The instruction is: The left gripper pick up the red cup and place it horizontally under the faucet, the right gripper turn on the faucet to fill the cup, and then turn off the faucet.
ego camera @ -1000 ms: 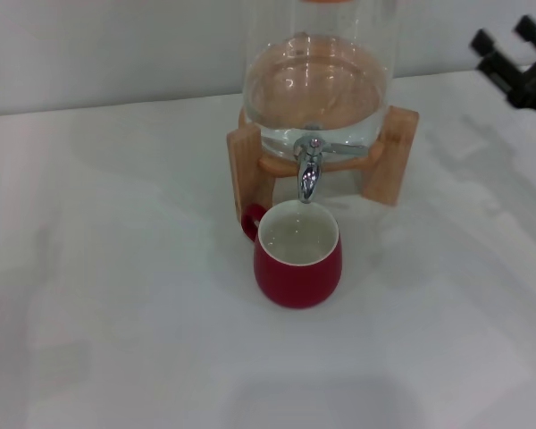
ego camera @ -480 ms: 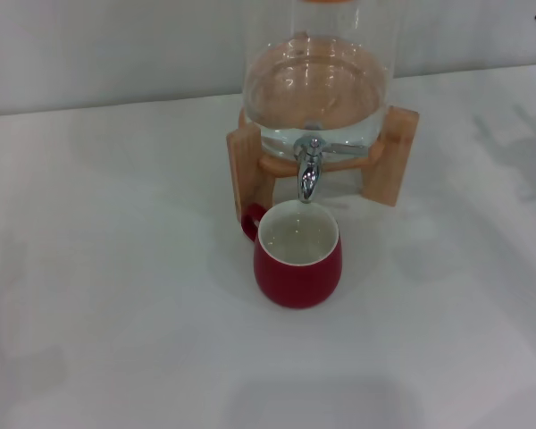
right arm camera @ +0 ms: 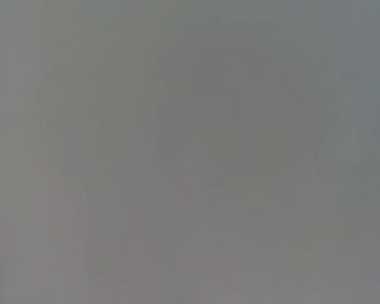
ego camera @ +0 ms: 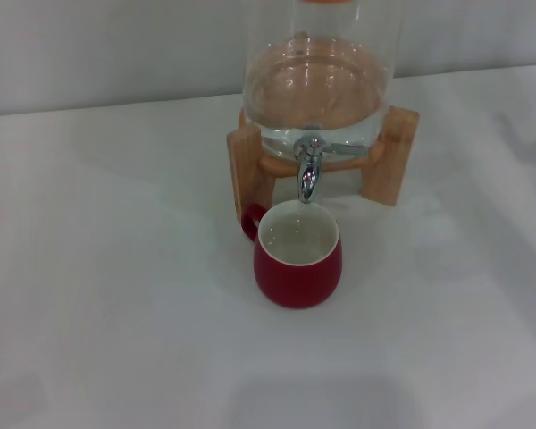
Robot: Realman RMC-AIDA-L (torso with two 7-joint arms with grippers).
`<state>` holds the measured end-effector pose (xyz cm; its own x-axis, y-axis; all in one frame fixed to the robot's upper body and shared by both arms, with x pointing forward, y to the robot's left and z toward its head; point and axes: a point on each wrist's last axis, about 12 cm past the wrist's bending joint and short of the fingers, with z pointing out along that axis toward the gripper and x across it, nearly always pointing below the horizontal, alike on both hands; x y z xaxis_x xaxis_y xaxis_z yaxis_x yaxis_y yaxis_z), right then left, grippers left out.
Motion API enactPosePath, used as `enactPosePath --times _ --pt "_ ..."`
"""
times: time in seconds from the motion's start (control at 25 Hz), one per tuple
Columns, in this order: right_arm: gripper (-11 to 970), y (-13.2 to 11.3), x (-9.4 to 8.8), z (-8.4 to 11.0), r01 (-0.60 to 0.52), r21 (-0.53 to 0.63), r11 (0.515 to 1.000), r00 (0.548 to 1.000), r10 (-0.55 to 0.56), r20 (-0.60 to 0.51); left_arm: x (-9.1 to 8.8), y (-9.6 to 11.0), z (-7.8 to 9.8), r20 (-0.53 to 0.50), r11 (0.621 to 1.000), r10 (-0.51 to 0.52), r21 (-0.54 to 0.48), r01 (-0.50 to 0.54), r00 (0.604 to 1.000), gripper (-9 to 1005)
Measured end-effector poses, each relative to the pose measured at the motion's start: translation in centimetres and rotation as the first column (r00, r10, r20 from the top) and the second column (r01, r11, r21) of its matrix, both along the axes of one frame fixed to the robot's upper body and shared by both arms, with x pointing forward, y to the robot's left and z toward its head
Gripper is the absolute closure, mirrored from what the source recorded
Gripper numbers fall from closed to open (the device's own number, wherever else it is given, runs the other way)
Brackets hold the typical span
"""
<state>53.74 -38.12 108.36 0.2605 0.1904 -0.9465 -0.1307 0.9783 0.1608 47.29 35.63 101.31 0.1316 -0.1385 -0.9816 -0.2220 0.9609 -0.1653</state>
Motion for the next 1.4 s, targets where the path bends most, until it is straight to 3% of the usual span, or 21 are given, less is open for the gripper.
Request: enactPosePath --times 0.44,0.72,1.0,1.4 --pt "178 -0.3 -0.4 -0.7 0.039 0.001 0.999 0.999 -0.039 -0.029 -2.2 1.1 -0.3 0.025 0.997 0.074 -0.004 -0.074 0.997 126" --pt "177 -0.1 -1.1 -0.3 0.026 0.023 0.999 0.999 -0.027 0.042 -3.5 1.5 0.5 0.12 0.994 0.107 -0.013 -0.107 0.987 125" --pt "180 0.4 -1.2 -0.4 -0.004 0.017 1.0 0.999 0.003 0.052 -4.2 1.8 0.6 0.153 0.994 0.091 -0.073 -0.081 0.984 125" --pt "188 0.5 -1.6 -0.6 -0.009 0.024 1.0 0.998 0.008 0.055 -4.4 1.7 1.0 0.181 0.998 0.051 -0.033 -0.045 0.982 126"
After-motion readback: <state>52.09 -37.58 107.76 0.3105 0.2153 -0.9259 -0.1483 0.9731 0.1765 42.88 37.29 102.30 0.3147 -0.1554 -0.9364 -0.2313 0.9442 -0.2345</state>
